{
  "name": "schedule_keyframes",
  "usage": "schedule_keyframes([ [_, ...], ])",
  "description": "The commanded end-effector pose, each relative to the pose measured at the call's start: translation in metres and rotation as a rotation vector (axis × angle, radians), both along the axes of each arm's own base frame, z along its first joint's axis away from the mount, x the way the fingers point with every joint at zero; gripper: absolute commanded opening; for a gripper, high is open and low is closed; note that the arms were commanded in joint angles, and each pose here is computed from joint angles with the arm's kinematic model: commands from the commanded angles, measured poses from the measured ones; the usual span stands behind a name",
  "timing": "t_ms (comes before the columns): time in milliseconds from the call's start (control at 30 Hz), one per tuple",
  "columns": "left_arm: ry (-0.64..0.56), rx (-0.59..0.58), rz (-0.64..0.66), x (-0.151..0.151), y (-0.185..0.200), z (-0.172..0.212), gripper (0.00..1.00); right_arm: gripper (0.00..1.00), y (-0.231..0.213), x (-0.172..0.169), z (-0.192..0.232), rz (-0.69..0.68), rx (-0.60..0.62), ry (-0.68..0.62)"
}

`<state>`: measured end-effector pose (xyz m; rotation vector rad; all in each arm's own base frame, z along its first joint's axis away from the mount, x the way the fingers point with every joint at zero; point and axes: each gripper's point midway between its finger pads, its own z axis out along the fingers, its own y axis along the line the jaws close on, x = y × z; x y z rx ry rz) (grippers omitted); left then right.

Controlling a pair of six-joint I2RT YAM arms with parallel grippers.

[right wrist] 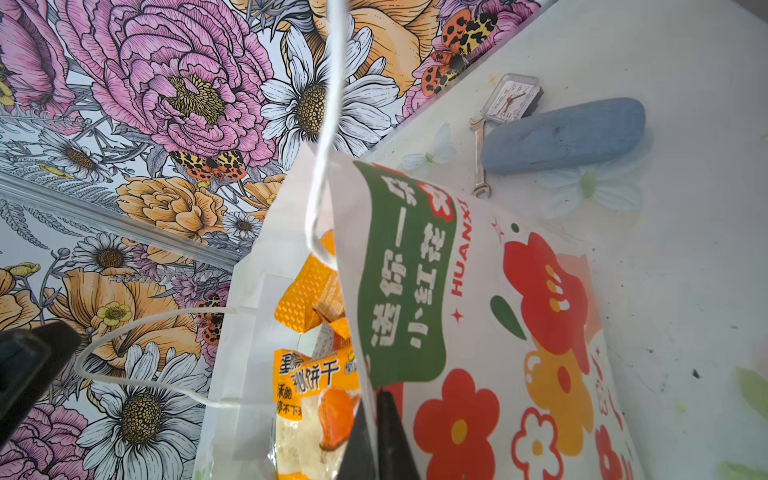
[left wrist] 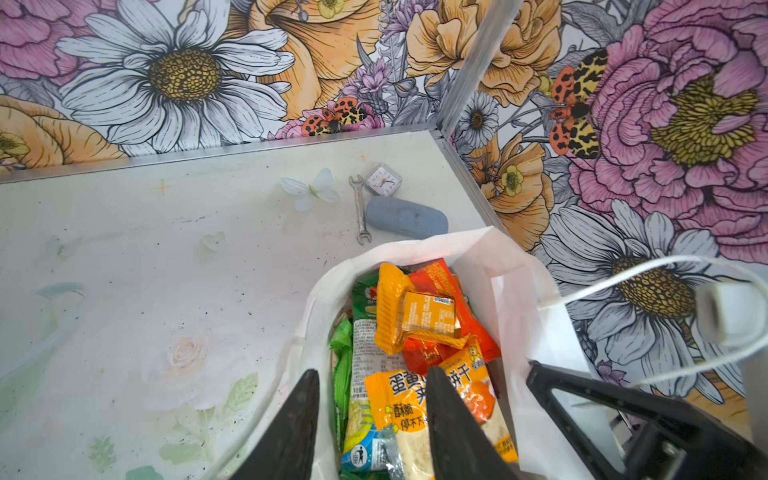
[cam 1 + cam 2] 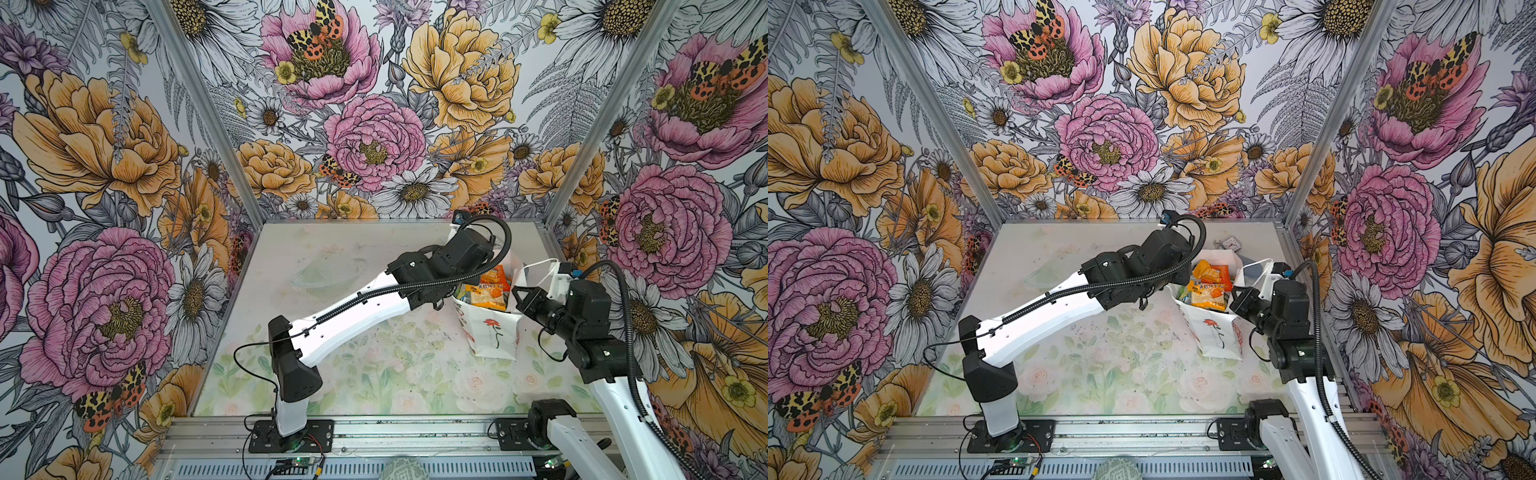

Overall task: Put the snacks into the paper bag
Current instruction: 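Lower the yellow wafer packet into the bag and open the left gripper, then withdraw the left gripper up from the paper bag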

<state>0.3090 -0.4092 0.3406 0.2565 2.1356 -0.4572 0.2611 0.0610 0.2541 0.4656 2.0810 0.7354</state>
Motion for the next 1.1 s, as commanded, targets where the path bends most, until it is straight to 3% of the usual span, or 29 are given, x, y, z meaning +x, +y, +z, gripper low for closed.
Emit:
schedule_keyframes([
  [0,0.075,0.057,0.039,0.011,0.014,-0.032,0.45,0.00,0.005,-0.003,0.011,0.030,-0.002,-0.017],
  [733,0.232,0.146,0.030,0.021,0.011,-0.109,0.53,0.00,0.004,-0.004,0.009,0.025,-0.004,-0.013],
  [1067,0.250,0.150,0.012,0.023,-0.008,-0.123,0.28,0.00,0.006,-0.002,0.017,0.029,0.000,-0.022],
])
